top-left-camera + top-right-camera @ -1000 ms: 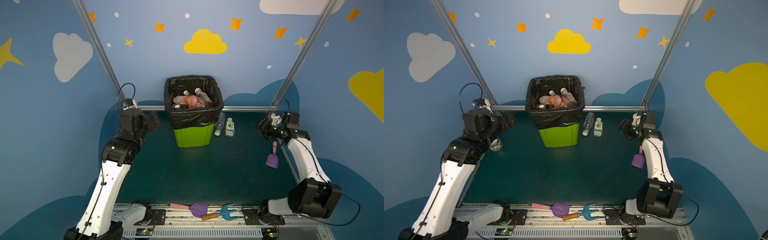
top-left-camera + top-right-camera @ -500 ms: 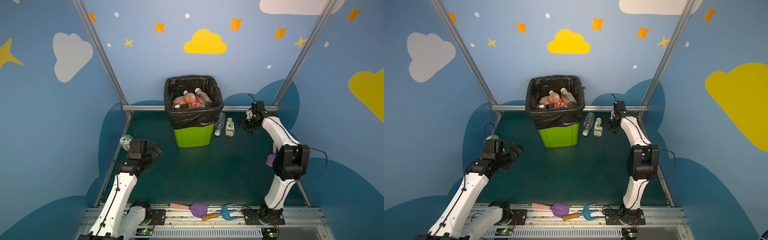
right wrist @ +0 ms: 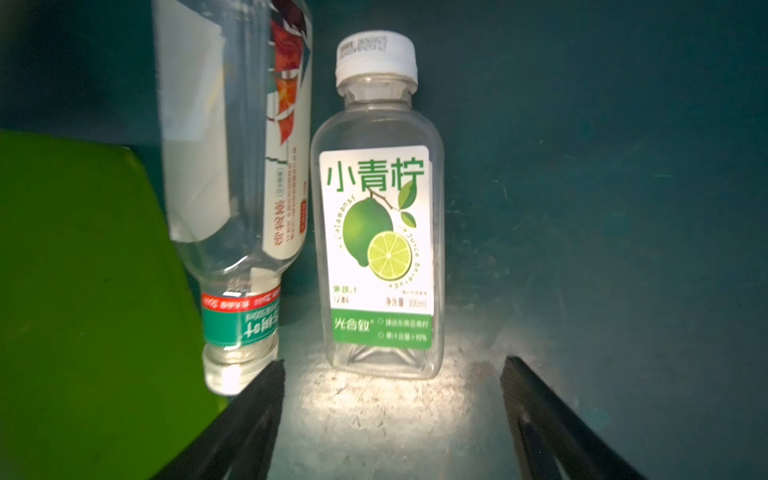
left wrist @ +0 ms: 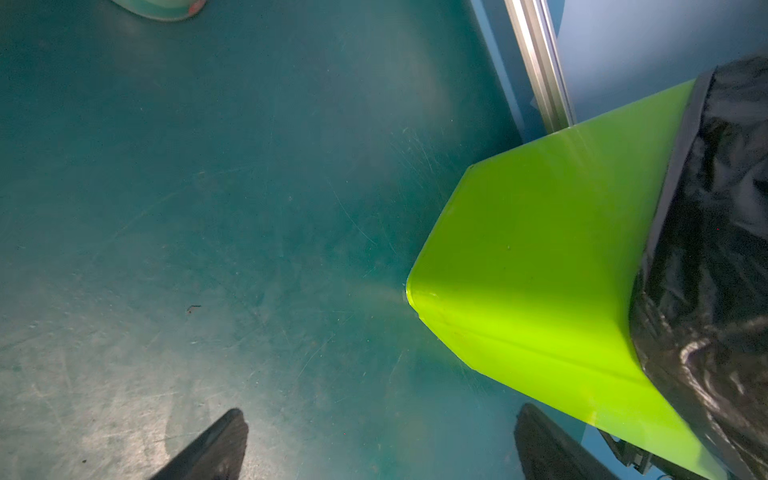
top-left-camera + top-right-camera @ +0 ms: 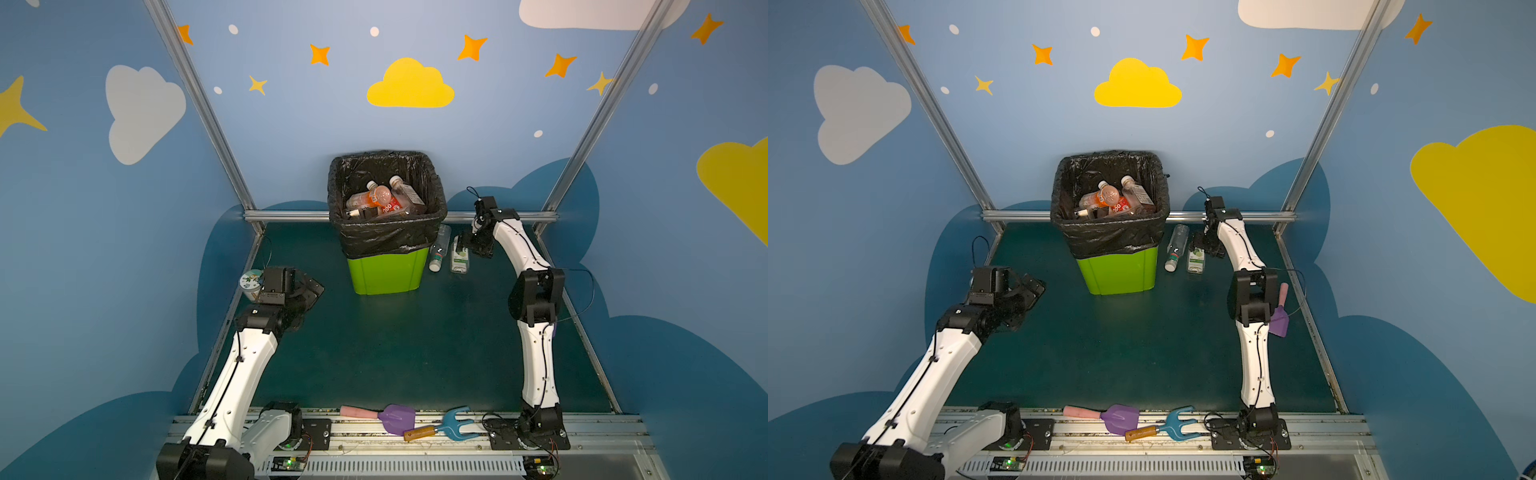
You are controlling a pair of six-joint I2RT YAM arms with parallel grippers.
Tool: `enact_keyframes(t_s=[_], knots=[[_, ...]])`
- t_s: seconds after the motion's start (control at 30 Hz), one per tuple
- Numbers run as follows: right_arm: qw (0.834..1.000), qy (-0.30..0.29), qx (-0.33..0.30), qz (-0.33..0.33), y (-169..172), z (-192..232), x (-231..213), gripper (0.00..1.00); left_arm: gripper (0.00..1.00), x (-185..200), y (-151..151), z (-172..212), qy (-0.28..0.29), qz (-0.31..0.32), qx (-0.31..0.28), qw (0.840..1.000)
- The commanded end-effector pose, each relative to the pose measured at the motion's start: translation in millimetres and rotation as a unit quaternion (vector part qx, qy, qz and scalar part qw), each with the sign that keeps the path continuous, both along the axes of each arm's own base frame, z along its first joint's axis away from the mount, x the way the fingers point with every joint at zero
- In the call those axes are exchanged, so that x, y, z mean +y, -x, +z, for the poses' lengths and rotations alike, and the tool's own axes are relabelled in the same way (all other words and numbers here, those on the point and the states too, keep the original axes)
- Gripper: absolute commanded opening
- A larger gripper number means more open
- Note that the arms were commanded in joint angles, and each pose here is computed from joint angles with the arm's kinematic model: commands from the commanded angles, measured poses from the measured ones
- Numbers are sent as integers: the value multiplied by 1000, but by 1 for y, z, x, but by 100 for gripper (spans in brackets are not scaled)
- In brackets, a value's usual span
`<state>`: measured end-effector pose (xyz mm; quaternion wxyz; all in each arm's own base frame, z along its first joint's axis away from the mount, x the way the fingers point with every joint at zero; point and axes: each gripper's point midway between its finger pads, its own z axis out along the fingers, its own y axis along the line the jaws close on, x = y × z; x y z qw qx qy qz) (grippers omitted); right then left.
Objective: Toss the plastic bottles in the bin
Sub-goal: 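Lower the right gripper around the lime-print bottle and close it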
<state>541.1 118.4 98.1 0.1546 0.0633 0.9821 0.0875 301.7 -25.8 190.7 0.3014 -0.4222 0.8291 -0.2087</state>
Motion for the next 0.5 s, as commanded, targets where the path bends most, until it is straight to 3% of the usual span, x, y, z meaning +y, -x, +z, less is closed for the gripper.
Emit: enact_keyframes(t_s=[0.0,0.47], knots=[[999,20,28,10,8,-14,1,81,100,6,-4,7,0,20,-18,1000],[998,30,40,27,1,-49,15,81,100,13,-1,9,-12,32,-21,999]])
